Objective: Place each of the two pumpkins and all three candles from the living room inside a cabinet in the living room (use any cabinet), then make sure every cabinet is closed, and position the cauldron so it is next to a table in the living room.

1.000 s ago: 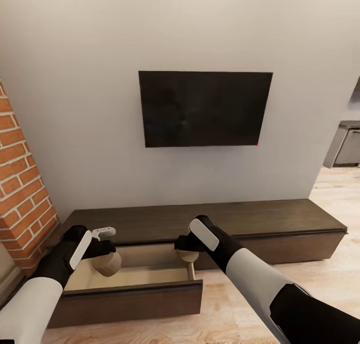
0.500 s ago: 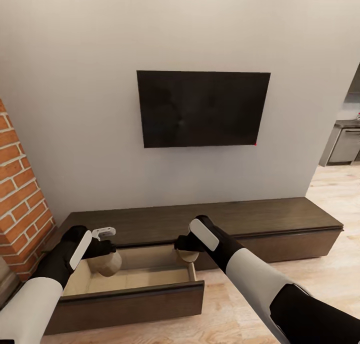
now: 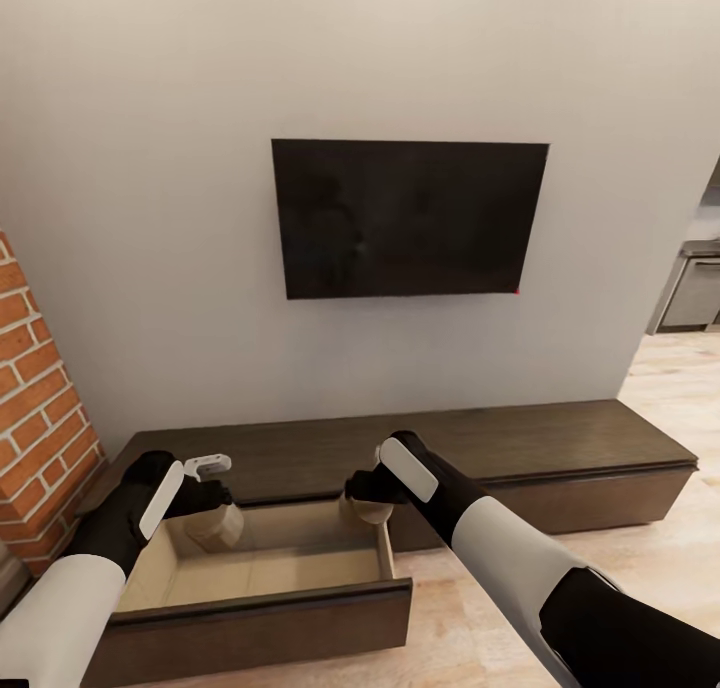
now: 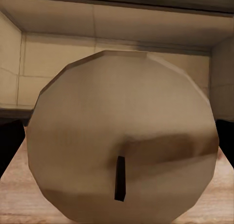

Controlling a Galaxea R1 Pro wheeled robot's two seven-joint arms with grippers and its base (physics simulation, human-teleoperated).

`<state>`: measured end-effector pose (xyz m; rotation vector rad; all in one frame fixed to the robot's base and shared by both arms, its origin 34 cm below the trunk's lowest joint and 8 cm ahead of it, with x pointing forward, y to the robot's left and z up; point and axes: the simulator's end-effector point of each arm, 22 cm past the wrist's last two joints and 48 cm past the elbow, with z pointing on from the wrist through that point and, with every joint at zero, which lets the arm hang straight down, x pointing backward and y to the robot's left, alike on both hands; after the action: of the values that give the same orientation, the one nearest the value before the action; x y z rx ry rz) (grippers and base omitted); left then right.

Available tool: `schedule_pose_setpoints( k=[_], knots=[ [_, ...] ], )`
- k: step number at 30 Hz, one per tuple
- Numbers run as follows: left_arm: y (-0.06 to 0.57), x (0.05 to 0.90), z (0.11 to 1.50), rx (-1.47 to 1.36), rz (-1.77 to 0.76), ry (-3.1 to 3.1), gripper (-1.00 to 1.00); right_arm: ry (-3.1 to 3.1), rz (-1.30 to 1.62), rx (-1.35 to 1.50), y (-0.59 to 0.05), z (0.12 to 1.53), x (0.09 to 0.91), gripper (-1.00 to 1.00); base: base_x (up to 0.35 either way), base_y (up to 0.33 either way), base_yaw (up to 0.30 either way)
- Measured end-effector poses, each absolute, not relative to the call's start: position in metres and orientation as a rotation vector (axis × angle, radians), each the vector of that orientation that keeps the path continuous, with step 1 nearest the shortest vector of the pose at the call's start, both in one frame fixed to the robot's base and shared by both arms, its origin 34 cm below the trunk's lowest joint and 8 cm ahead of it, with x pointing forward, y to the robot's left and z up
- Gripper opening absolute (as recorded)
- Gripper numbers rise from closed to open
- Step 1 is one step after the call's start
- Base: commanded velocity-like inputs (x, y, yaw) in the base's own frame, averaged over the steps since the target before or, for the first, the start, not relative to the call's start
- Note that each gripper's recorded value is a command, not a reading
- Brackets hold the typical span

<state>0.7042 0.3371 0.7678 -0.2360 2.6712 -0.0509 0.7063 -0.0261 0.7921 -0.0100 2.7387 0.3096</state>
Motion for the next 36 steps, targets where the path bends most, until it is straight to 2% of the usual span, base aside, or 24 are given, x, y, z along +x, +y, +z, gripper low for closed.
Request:
schedule_pose_setpoints(
  k=[14, 36],
  knots=[
    [0.337, 0.704, 0.768, -0.236, -0.052, 2.670, -1.00, 2.731, 0.370, -0.021, -0.017, 0.795, 0.706, -1.00, 0.036, 0.062, -0.076],
    [0.338, 0.704, 0.769, -0.237, -0.049, 2.669, -1.00, 2.729, 0.381, -0.024, -0.015, 0.795, 0.706, -1.00, 0.005, 0.058, -0.004]
  ],
)
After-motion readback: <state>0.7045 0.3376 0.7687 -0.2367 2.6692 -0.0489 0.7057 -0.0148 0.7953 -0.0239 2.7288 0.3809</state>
